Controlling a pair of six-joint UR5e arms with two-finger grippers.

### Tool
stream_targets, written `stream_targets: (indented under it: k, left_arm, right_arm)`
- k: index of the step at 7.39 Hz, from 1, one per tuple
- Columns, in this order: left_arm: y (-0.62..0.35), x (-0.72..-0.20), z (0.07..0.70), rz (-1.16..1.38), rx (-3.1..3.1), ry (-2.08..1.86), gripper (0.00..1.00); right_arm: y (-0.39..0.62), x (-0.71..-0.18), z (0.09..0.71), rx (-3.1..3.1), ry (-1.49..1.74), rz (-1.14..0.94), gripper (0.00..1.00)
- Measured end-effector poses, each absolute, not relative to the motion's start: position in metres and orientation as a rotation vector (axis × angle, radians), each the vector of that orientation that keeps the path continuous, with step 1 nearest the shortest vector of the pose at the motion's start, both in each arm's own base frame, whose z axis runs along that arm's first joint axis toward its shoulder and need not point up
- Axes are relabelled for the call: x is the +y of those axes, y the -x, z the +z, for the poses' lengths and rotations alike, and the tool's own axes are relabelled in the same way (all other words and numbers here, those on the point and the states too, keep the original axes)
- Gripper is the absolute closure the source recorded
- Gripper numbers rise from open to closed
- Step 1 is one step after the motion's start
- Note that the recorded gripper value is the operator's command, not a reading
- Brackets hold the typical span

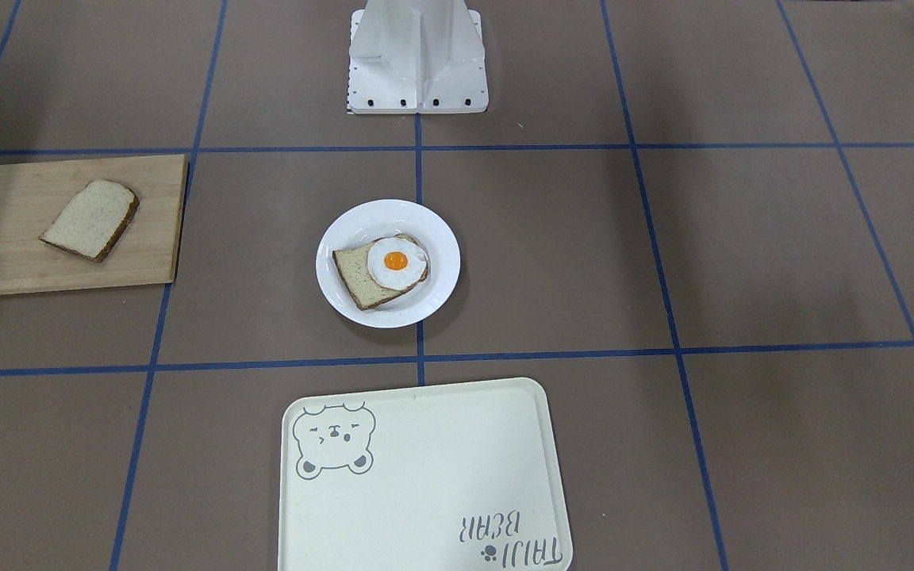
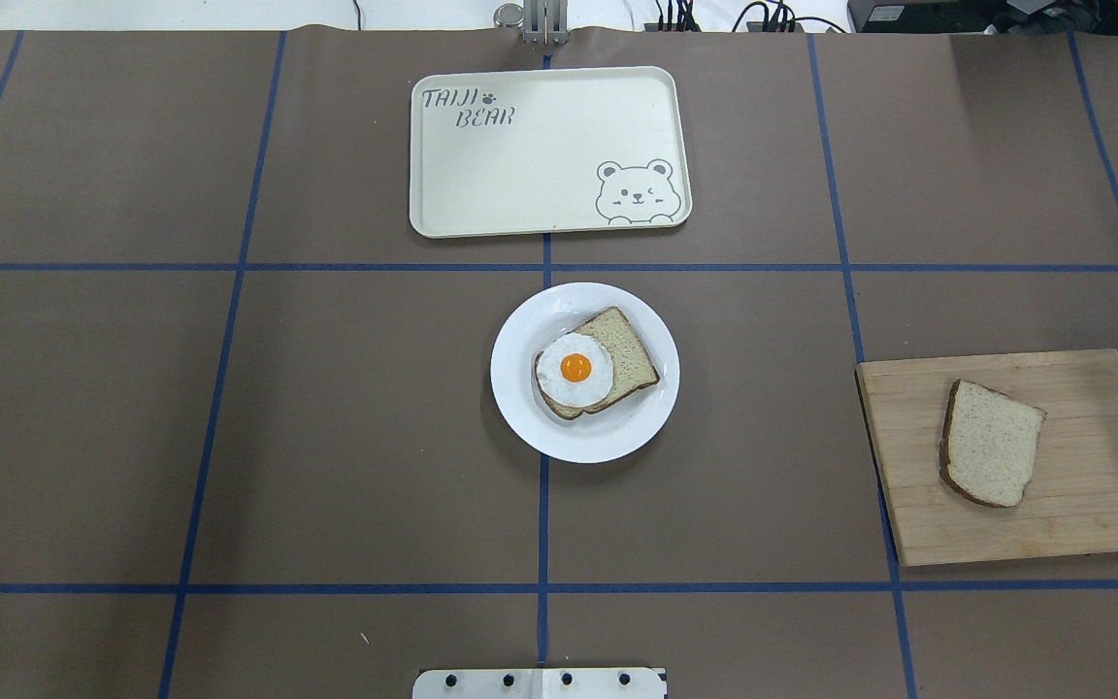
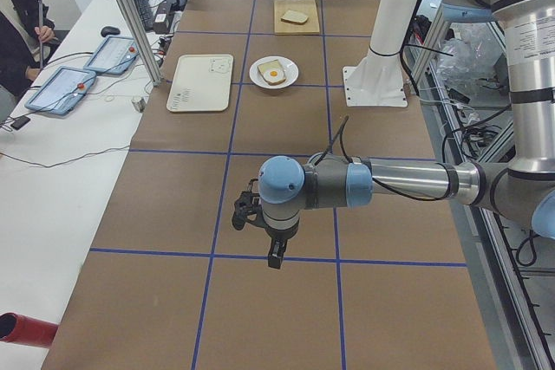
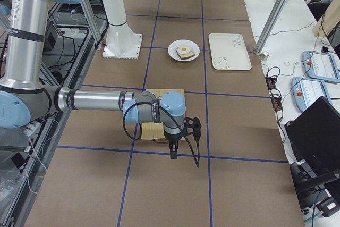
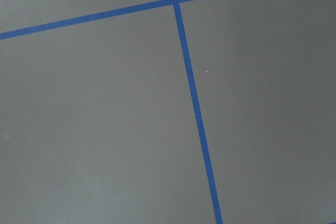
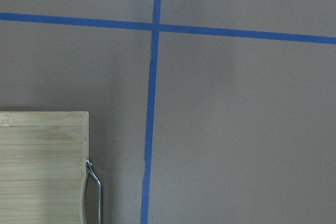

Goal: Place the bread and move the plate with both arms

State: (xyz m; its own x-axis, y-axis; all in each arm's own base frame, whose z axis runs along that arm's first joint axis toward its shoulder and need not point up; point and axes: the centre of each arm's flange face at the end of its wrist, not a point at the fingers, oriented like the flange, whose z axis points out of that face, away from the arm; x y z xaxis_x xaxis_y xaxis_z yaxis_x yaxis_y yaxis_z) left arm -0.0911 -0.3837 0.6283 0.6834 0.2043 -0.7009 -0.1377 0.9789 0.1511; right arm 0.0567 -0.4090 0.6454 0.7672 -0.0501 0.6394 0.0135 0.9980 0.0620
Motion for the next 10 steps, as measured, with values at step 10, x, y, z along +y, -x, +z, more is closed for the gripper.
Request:
stream_targets:
  k: [10]
  left_arm:
    - [0.095,-0.442,0.552,0.275,0.764,-0.284,0.02]
  right_arm:
    - [-0.043,-0.418,0.608,-0.875,-0.235,-0.101,0.0]
